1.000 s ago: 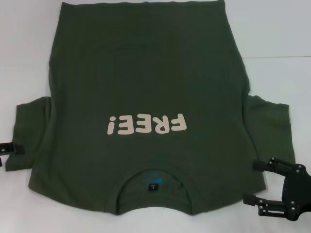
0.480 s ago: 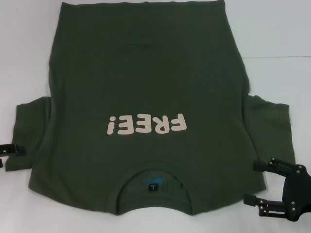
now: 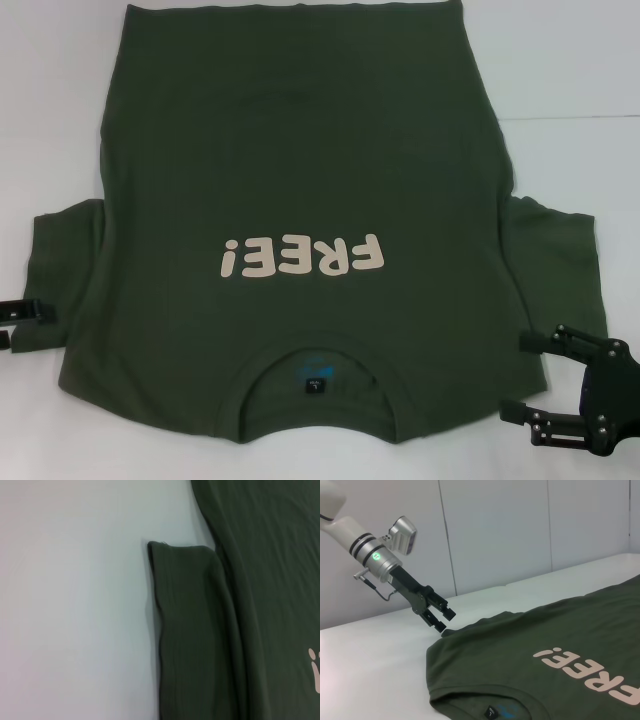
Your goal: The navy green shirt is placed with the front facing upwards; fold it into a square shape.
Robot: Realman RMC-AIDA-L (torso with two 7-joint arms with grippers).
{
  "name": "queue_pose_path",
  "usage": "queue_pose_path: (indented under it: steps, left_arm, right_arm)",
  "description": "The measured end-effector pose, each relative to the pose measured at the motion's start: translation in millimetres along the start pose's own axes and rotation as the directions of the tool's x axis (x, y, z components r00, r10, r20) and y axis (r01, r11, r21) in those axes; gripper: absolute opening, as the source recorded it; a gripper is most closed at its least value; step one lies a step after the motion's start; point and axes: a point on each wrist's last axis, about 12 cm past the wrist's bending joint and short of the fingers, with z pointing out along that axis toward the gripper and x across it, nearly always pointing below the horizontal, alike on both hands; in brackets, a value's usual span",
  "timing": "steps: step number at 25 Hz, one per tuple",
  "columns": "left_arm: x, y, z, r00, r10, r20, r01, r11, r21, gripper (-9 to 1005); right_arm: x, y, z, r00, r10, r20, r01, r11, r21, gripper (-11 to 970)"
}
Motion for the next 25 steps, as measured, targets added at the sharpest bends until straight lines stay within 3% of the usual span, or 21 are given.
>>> queue_pose_path:
  steps: [25]
  left_arm:
    - [-4.1, -1.4, -2.1, 1.000, -0.009, -0.005, 0.009, 1.000, -0.008, 917]
  right_arm:
    - [0.0, -0.3, -1.0, 1.000, -0.001, -0.001, 0.001, 1.000, 0.003, 915]
